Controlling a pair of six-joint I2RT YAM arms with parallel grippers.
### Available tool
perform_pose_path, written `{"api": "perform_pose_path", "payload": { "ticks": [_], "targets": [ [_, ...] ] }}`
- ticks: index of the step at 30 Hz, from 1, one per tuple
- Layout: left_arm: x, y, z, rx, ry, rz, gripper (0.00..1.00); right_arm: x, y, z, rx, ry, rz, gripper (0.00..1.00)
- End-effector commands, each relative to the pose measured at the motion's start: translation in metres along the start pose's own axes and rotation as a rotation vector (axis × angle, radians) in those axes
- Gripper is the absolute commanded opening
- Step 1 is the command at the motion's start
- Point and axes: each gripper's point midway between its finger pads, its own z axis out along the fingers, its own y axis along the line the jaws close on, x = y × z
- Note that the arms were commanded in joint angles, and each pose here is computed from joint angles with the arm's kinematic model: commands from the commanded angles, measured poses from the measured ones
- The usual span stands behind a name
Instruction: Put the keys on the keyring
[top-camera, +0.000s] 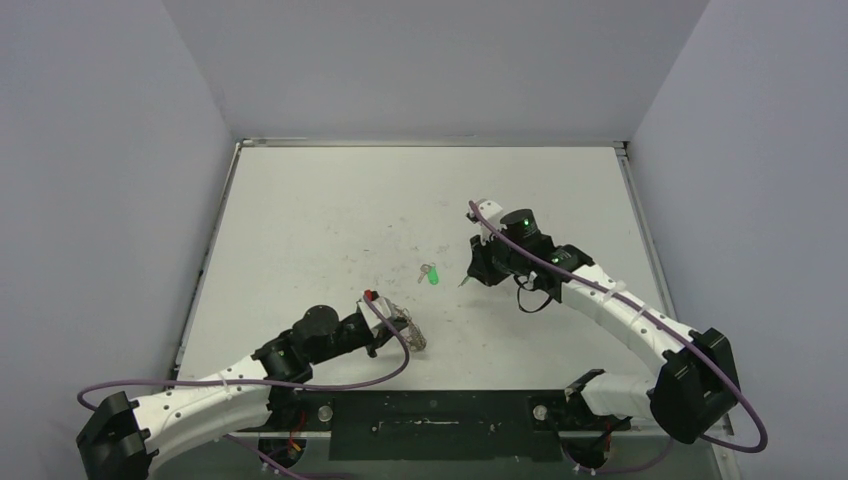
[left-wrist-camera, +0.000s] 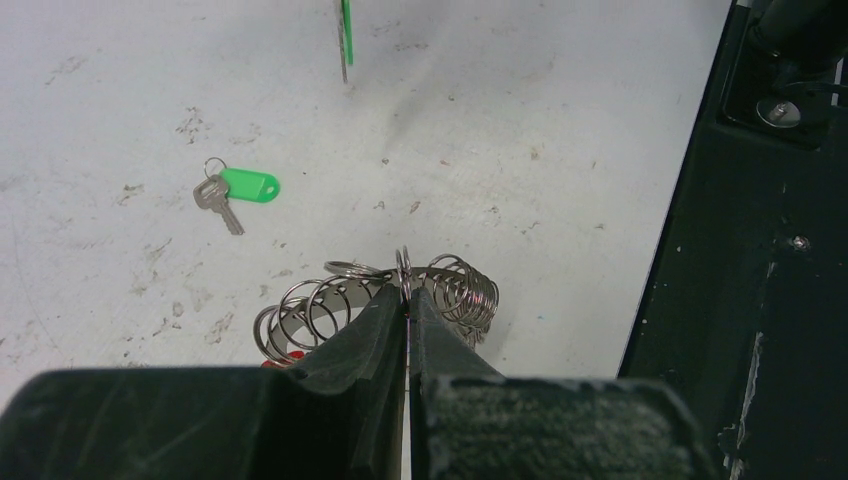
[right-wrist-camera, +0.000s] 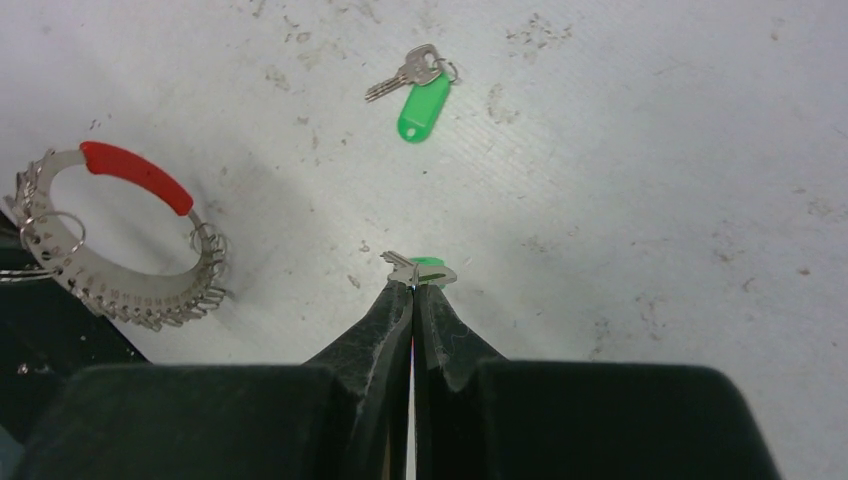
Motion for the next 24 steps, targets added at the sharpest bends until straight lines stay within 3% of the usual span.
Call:
{"api": "perform_pose_path", "payload": {
  "ticks": [1,12,24],
  "targets": [
    [-0.042,-0.002,0.003,0.010,-0.125,0.009,0.00,-0.017,0.032,-0.011,-0.149,-0.099,-0.080,0.00],
    [-0.051,0.000,0.005,-0.002,-0.133,0.004,0.00,-0.020,0.077,-0.020,-0.349,-0.121,-0.175,0.00],
    [-0.054,-0.002,0.006,0.008,-0.144,-0.005,0.00,0.002,0.136,-0.014,-0.484,-0.026,-0.375,0.00]
  ]
}}
